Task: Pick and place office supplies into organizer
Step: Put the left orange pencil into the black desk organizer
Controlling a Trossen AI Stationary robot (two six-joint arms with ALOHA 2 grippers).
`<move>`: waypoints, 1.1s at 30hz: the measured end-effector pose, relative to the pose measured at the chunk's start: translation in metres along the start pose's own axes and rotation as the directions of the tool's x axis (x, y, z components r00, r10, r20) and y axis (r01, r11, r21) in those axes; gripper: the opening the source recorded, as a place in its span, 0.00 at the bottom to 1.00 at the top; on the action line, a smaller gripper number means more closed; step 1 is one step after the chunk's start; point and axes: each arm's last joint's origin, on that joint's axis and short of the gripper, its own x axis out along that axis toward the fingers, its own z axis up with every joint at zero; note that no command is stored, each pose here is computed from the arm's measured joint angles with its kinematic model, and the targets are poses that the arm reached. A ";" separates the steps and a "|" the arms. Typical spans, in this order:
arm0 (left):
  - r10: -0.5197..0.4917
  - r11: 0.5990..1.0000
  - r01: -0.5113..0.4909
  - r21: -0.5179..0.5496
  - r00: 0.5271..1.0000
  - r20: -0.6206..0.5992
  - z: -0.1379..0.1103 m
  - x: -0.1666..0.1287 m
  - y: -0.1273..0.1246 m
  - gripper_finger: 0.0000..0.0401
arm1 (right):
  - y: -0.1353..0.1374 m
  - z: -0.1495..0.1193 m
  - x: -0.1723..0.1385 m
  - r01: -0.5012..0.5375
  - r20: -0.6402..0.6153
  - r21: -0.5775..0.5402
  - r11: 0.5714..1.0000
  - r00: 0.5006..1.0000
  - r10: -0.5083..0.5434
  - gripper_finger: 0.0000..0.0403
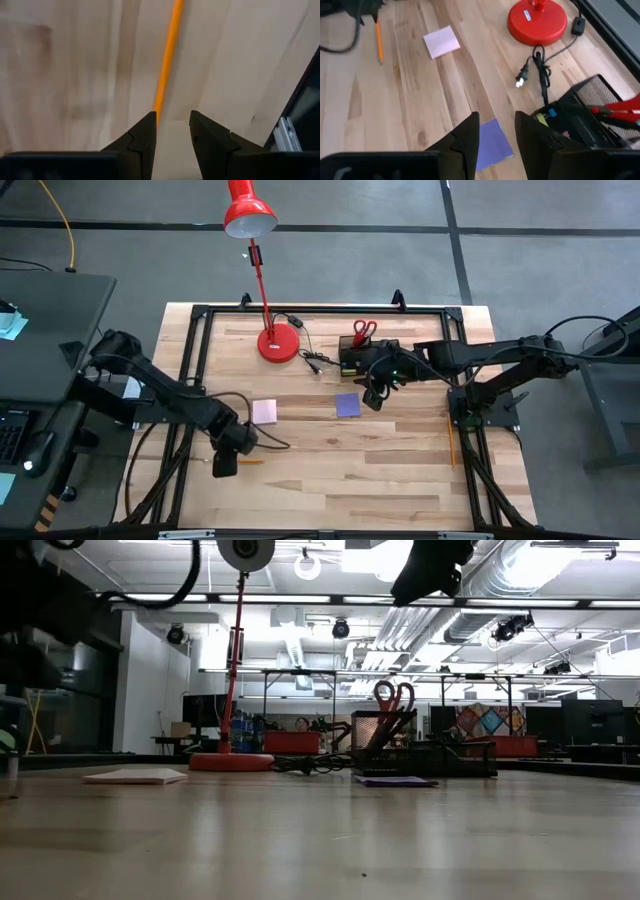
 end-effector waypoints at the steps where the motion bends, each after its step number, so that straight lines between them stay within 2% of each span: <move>1: -0.004 1.000 0.004 0.004 1.000 -0.019 0.000 0.003 -0.002 0.26 | 0.000 0.000 0.000 -0.002 0.000 0.000 1.000 1.000 0.002 0.28; 11: 0.073 0.997 -0.069 0.031 0.980 -0.186 -0.007 0.025 -0.003 0.26 | 0.000 0.001 0.000 -0.001 0.014 0.010 1.000 1.000 0.001 0.28; 18: 0.094 0.996 -0.091 0.024 0.971 -0.221 -0.005 0.034 -0.002 0.26 | 0.000 0.004 0.000 0.014 0.040 -0.012 1.000 0.999 -0.013 0.28; 27: 0.042 0.999 -0.036 0.029 0.965 -0.260 0.000 0.044 -0.005 0.26 | -0.001 0.004 0.000 0.025 0.044 -0.036 0.999 0.999 -0.023 0.28; 30: 0.046 0.999 -0.037 0.039 0.964 -0.262 0.001 0.047 -0.005 0.24 | -0.001 0.004 0.000 0.025 0.045 -0.042 0.999 0.999 -0.023 0.28; 33: 0.049 0.998 -0.038 0.048 0.963 -0.264 0.003 0.050 -0.005 0.17 | -0.002 0.004 0.001 0.022 0.045 -0.052 0.998 0.999 -0.020 0.28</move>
